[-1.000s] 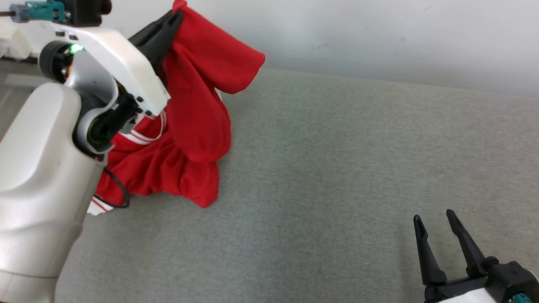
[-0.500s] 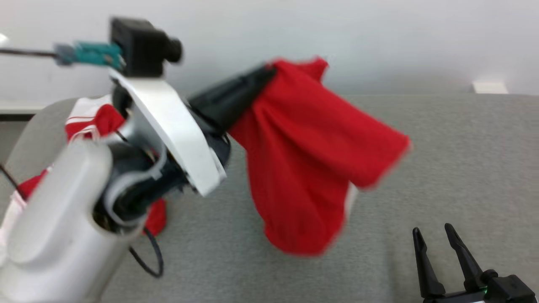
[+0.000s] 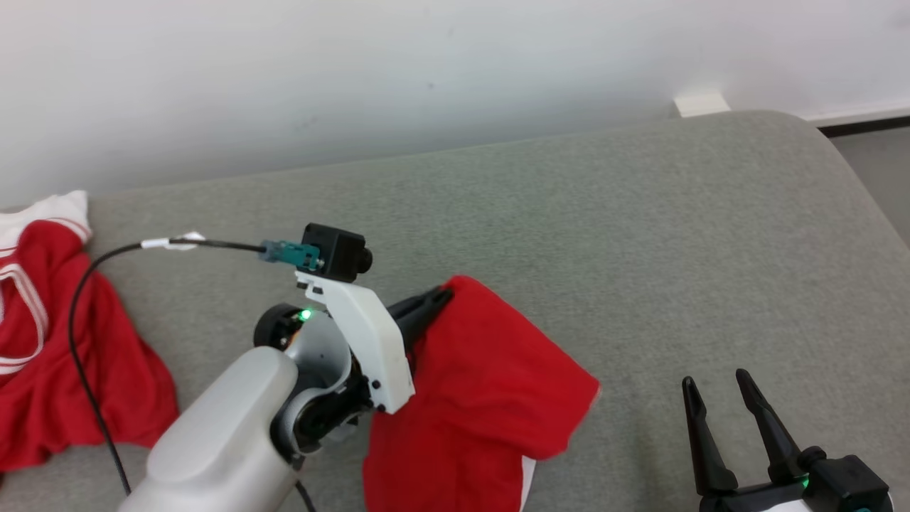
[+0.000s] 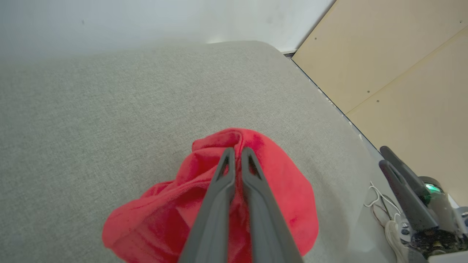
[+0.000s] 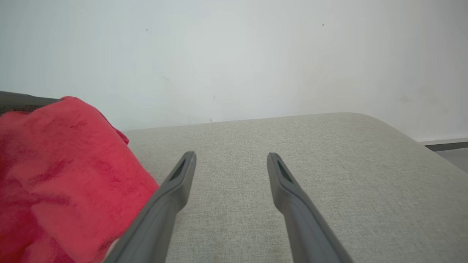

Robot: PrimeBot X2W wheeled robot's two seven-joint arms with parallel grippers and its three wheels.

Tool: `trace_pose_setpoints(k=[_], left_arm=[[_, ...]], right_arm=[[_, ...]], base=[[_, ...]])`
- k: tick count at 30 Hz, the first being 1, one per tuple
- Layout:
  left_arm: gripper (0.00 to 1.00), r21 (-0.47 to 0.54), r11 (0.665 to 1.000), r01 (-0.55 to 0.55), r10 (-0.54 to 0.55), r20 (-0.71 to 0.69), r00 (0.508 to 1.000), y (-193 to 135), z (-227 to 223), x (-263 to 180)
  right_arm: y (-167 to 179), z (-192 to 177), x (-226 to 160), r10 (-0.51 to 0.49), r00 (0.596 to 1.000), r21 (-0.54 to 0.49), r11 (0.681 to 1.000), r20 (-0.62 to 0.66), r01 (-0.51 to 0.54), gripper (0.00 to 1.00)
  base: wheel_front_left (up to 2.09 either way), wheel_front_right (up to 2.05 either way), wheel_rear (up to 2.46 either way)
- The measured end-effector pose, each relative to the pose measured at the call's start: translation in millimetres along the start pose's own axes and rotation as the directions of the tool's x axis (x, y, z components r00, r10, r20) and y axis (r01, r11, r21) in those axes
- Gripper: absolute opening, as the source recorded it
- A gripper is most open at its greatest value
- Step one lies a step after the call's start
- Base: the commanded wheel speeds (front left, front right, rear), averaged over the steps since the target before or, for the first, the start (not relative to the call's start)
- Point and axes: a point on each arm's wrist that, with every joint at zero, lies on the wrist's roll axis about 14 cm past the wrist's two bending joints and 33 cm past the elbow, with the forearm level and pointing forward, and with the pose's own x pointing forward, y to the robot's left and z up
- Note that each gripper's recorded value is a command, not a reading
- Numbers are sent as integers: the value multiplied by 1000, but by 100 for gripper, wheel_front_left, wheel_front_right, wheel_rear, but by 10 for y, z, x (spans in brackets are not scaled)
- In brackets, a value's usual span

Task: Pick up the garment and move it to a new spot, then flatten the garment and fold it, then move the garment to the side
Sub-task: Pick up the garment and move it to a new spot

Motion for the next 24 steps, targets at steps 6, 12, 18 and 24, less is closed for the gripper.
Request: trace_pose_setpoints(k=[6,12,18,24], left_arm=[[39,219,958,-183,179,41,983,535,-238,238],[100,238,913,-331,283,217,934,757,-218,191],[100,114,912,-393,326,379,866,755,-36,-71],[100,30,864,-502,431,470,770,848,-134,-684]], right_arm=[[-136,15,-67,-47,999,-6,999,1,47,100],[-179,27,-81,-61,998,-5,998,6,61,100],[-133,141,4,-38,998,-23,999,45,39,100],[4,229,114,14,997,-41,999,76,-11,100]], base=[[0,0,0],[0,0,0],[0,0,0],[0,0,0]])
